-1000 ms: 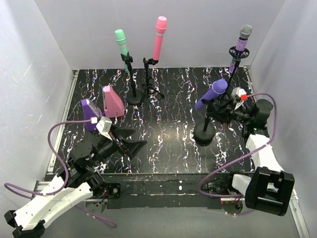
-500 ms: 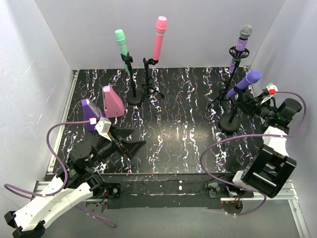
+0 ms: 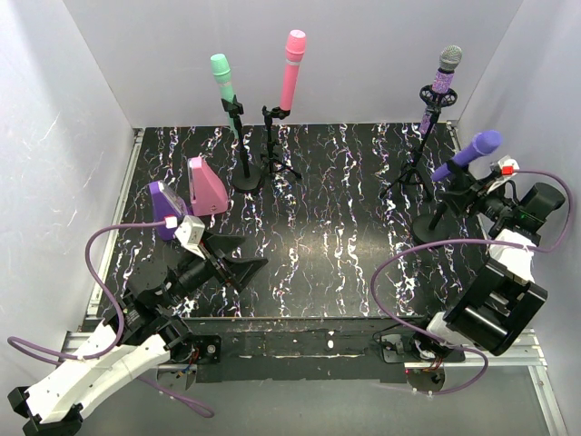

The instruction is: Attach the microphones to the stand

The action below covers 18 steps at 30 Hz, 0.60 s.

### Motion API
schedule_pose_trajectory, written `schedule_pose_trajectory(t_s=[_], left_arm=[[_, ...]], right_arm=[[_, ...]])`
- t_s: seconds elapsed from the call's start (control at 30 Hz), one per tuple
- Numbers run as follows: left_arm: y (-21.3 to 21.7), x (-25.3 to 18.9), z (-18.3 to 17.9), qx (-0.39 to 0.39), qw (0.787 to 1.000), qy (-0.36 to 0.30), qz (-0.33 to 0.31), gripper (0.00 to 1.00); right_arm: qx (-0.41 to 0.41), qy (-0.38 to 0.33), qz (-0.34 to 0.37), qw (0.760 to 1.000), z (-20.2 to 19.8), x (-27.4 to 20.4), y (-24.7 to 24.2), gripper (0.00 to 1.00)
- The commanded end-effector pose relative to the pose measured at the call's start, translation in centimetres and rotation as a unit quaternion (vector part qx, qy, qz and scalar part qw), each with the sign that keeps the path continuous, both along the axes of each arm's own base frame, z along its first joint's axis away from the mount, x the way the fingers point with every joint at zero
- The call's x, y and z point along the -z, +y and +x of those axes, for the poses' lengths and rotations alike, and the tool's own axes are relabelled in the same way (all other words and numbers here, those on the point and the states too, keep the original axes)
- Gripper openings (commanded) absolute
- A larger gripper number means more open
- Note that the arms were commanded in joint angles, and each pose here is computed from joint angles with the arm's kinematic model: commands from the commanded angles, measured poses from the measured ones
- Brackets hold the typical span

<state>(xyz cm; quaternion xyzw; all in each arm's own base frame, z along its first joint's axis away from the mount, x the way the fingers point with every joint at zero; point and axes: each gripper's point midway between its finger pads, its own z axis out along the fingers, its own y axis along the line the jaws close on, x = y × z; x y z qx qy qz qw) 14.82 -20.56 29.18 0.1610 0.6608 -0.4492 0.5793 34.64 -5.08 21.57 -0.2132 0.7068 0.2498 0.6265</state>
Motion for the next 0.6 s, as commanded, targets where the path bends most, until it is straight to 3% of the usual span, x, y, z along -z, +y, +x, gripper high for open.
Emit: schedule_pose_trajectory(t_s=[0.0,0.27,0.57], left_arm=[[0.6,0.0,0.1,-0.011,1.000,-0.006,0.011,0.98],[1.2,-0.2,-0.3,-0.013,1.000,-0.010,0.012,0.98],[1.8,-0.2,-0.4,-0.019,0.999,-0.017,0.030,0.98]], right_arm=[[0.016,-0.018,-0.027,0.999,-0.2,-1.2,-1.2,0.65],[0.035,0.021,-0.049,0.998,-2.9,0.7,-1.4,0.74],[0.079,0.094,-0.057,0.991,-7.4,2.3,-2.8,0.76]])
